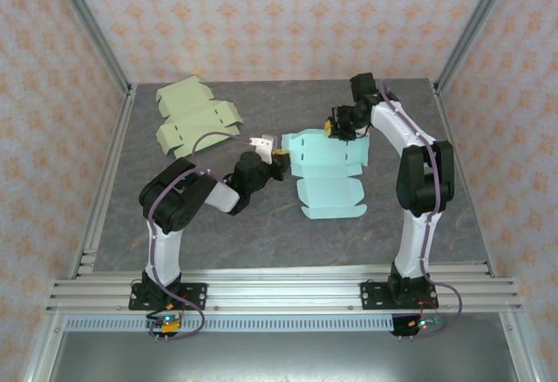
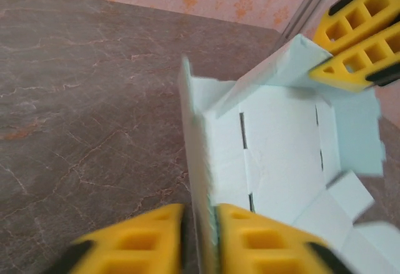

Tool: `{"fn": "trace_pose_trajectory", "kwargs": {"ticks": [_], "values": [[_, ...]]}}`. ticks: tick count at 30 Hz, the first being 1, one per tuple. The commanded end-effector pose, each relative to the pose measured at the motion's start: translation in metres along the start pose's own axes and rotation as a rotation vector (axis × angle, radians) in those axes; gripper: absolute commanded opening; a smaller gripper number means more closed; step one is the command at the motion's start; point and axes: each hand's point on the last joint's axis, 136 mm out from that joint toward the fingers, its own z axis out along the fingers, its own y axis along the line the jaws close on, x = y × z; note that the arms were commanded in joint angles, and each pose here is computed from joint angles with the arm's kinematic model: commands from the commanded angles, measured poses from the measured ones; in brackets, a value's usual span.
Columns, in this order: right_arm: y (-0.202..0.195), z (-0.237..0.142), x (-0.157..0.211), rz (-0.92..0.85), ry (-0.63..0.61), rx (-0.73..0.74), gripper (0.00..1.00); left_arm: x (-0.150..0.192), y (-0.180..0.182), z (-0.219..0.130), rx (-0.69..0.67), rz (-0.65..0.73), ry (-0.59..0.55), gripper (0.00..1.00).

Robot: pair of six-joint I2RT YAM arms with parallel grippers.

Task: Fold the paper box

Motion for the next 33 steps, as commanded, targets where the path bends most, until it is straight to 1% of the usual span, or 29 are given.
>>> {"fn": "trace_pose_trajectory", "kwargs": {"ticks": [1, 3, 6, 9, 14, 16, 20, 21, 25, 28, 33], "values": [[0.021, -0.019, 0.011, -0.071, -0.001, -0.118, 0.09, -0.023, 0.001, -0.014, -0.010, -0.033, -0.050, 0.41], [0.023, -0.020, 0.014, -0.127, 0.002, -0.173, 0.07, -0.033, 0.002, -0.024, -0.009, -0.035, -0.064, 0.45], [0.028, -0.027, 0.017, -0.197, -0.002, -0.336, 0.04, -0.037, 0.006, -0.037, 0.001, -0.035, -0.062, 0.49], [0.026, -0.032, 0.018, -0.244, 0.004, -0.439, 0.00, -0.041, 0.007, -0.049, 0.004, -0.025, -0.056, 0.52], [0.022, -0.034, 0.026, -0.327, 0.042, -0.518, 0.00, -0.050, 0.009, -0.057, 0.008, 0.041, -0.053, 0.52], [0.023, -0.037, 0.029, -0.351, 0.057, -0.556, 0.00, -0.044, 0.013, -0.056, 0.006, 0.066, -0.013, 0.52], [0.027, -0.041, 0.040, -0.431, 0.089, -0.610, 0.00, -0.019, 0.006, -0.053, 0.073, 0.197, 0.076, 0.52], [0.028, -0.043, 0.041, -0.445, 0.094, -0.634, 0.00, -0.013, 0.009, -0.052, 0.063, 0.207, 0.094, 0.52], [0.026, -0.047, 0.046, -0.516, 0.101, -0.690, 0.00, -0.007, 0.016, -0.047, 0.035, 0.208, 0.098, 0.52], [0.017, -0.044, 0.044, -0.562, 0.082, -0.681, 0.00, -0.004, 0.019, -0.038, 0.022, 0.212, 0.103, 0.51], [0.005, -0.034, 0.038, -0.573, 0.076, -0.664, 0.00, 0.002, 0.015, -0.028, 0.039, 0.203, 0.122, 0.50]]}}
